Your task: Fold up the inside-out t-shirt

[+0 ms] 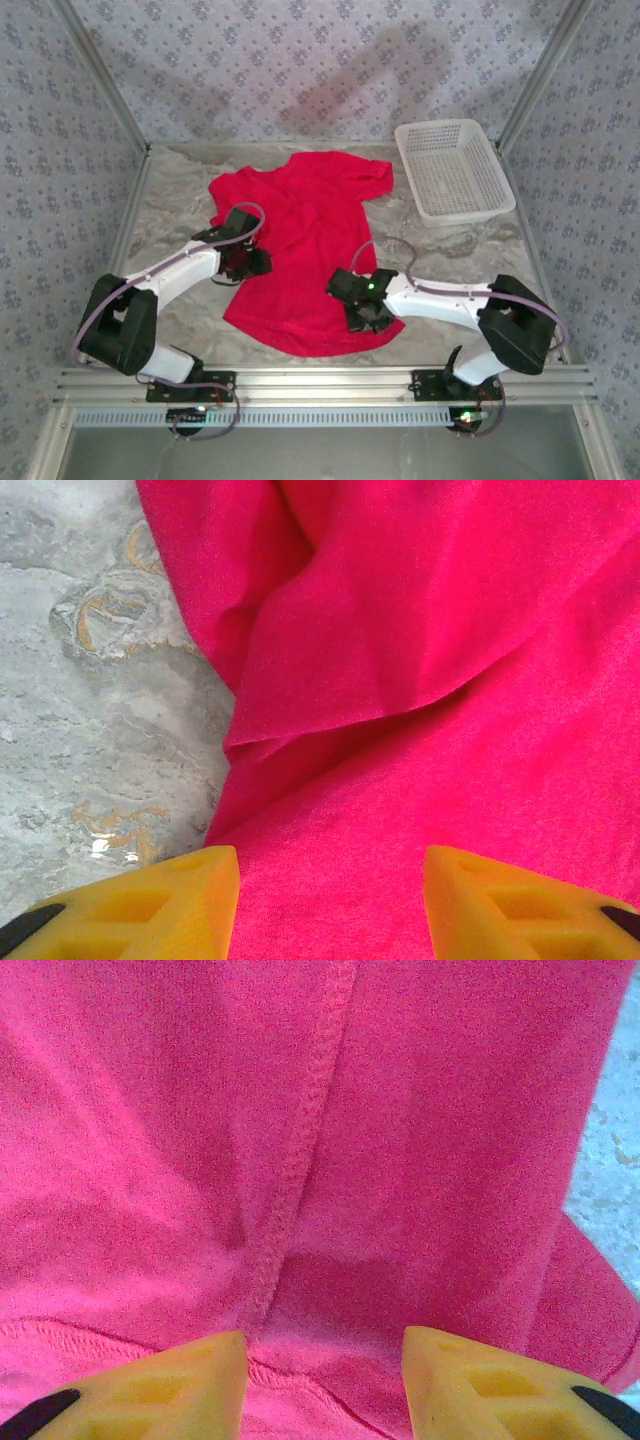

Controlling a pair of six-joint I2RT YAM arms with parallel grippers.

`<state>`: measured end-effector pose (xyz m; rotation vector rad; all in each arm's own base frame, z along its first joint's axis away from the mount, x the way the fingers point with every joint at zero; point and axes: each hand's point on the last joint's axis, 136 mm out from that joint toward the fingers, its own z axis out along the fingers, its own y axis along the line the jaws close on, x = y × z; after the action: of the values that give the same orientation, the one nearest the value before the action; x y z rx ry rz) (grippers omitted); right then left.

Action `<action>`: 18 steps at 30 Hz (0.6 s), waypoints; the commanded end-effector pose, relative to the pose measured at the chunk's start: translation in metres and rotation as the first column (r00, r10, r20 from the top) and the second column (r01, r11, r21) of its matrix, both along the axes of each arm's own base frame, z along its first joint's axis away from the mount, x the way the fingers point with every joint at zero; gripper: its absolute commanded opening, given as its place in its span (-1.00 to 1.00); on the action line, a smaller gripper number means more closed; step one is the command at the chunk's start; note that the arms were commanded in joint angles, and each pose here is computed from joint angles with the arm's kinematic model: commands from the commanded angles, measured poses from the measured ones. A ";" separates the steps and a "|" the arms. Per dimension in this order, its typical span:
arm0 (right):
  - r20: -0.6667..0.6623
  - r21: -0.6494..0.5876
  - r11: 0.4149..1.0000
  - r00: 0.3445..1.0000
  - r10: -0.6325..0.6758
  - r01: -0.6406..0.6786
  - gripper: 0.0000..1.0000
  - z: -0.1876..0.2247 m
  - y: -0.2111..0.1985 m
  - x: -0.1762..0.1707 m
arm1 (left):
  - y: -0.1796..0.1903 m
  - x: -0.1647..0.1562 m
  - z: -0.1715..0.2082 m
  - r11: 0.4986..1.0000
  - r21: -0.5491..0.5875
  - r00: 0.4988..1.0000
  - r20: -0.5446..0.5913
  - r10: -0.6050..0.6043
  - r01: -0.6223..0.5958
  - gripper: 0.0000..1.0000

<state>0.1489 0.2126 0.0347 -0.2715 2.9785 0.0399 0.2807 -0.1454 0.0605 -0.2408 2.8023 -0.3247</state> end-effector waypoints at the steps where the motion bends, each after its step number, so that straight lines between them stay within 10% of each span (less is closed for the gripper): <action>1: 0.011 -0.009 0.999 0.999 -0.038 0.038 -0.11 -0.001 0.008 0.011 | -0.005 0.002 0.010 0.999 -0.042 0.999 0.036 0.008 -0.007 0.01; 18: -0.019 -0.024 0.999 1.000 -0.025 0.025 -0.74 -0.006 0.017 0.020 | -0.008 -0.004 0.013 0.999 -0.037 1.000 0.021 -0.022 0.022 -0.07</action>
<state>0.1676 0.2328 0.0247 -0.2381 2.9996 0.0207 0.2791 -0.1489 0.0620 -0.2316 2.7917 -0.3491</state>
